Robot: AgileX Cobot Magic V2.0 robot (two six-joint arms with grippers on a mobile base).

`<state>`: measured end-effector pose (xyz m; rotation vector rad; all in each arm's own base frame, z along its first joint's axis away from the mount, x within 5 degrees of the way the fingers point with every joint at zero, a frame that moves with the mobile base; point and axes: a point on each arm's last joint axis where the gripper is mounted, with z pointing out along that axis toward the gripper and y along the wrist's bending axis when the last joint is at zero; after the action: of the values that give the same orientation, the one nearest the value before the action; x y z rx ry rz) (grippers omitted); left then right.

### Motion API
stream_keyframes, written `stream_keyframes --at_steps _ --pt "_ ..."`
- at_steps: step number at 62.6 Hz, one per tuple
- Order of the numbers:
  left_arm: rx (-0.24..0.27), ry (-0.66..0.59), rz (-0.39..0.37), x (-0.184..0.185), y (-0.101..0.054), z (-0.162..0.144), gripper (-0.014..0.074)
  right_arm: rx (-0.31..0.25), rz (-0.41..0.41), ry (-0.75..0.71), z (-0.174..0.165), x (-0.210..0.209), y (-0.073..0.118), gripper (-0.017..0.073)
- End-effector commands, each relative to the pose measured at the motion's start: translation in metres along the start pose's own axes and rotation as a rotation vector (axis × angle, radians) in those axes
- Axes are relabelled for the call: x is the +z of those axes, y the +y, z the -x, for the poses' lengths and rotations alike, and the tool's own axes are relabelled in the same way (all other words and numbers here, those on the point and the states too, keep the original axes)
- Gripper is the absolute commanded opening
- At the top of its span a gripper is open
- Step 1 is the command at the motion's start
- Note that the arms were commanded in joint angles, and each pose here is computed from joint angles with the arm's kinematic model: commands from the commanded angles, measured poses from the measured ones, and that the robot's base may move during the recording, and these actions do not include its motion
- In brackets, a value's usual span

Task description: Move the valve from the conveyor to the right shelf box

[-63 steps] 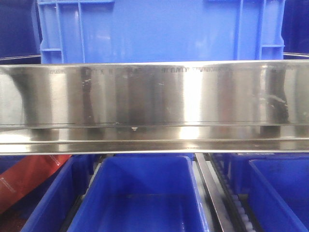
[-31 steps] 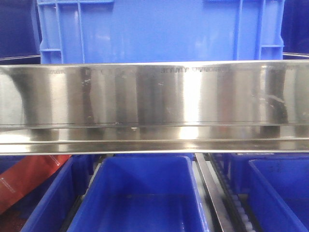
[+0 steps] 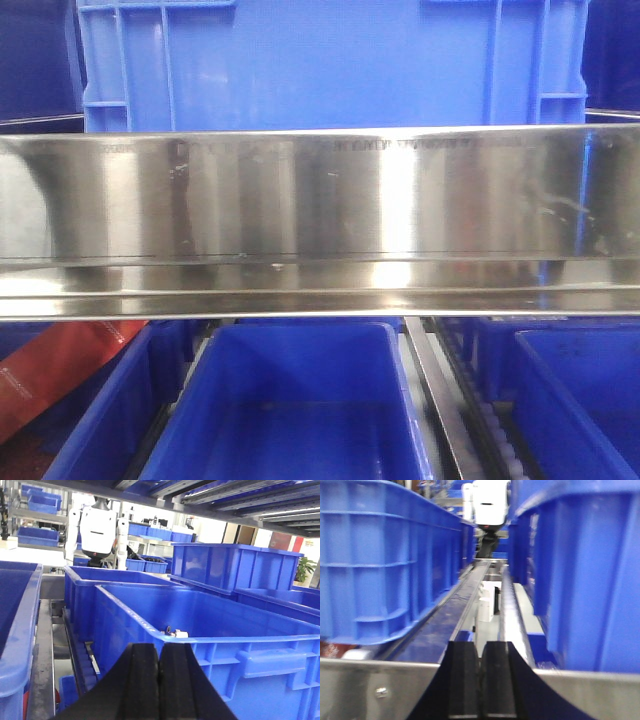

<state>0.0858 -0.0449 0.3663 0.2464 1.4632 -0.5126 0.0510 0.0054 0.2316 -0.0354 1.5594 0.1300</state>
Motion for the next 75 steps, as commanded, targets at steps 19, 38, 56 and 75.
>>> stream_keyframes --at_steps 19,38,56,75 --pt "-0.004 -0.028 0.000 -0.001 0.000 0.003 -0.0111 -0.031 -0.095 0.005 -0.026 0.005 -0.007 -0.0168" --pt "-0.004 -0.030 0.000 -0.001 0.000 0.003 -0.0111 -0.025 -0.096 -0.067 -0.019 0.004 -0.007 -0.0168" --pt "-0.004 -0.030 0.000 -0.001 0.000 0.003 -0.0111 -0.022 -0.034 -0.058 -0.020 0.005 -0.003 -0.0168" --pt "-0.004 -0.030 0.000 -0.001 0.000 0.003 -0.0111 -0.029 -0.011 -0.047 -0.021 0.005 -0.002 -0.0168"
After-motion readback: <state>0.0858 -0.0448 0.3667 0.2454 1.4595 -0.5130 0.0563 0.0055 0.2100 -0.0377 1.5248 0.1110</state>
